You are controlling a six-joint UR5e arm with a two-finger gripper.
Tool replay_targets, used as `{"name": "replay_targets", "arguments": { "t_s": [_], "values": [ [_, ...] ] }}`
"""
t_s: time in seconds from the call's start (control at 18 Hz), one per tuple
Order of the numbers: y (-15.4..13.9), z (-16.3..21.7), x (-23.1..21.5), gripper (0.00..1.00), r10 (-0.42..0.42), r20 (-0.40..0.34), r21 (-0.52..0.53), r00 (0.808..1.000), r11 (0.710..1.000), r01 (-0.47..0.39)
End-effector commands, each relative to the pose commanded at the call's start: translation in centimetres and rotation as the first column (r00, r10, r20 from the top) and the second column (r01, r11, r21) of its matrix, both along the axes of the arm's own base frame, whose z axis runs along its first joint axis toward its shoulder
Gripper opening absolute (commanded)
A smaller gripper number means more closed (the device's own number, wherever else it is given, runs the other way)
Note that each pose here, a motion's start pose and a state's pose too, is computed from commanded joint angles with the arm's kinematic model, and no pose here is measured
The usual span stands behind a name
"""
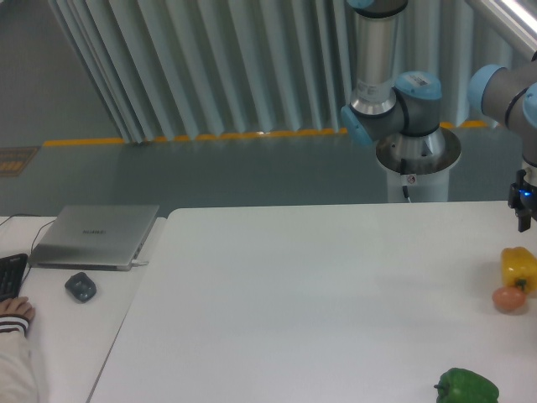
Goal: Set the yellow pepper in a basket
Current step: 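Open the gripper and position it above the yellow pepper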
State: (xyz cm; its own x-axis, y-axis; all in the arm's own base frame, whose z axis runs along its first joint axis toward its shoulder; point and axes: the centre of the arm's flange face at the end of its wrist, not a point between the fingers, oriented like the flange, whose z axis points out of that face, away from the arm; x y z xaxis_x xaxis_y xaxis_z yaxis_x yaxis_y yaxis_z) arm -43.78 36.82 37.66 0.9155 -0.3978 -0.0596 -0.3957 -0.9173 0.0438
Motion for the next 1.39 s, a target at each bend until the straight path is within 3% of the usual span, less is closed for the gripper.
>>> {"name": "replay_targets", "arguments": {
  "t_s": [0.22, 0.39, 0.72, 1.0, 1.28, 1.39],
  "values": [
    [-1.9, -1.2, -0.3, 1.00, 0.124, 0.020, -0.009, 0.992, 0.992, -0.124],
    [-2.6, -1.4, -0.2, 1.00, 0.237, 0.034, 0.010, 0.971, 0.971, -0.238],
    [-5.0, -1.3, -0.5, 1.00, 0.350, 0.059, 0.030, 0.935, 0.936, -0.352],
    [-7.4, -1.9, -1.5, 1.00, 0.461, 0.143, 0.096, 0.876, 0.874, -0.476],
    [-6.6, -2.4, -1.2, 1.00, 0.578, 0.227, 0.127, 0.784, 0.780, -0.612],
    [-6.5, -2.4, -1.2, 1.00, 0.587, 0.238, 0.130, 0.774, 0.770, -0.624]
  ]
}}
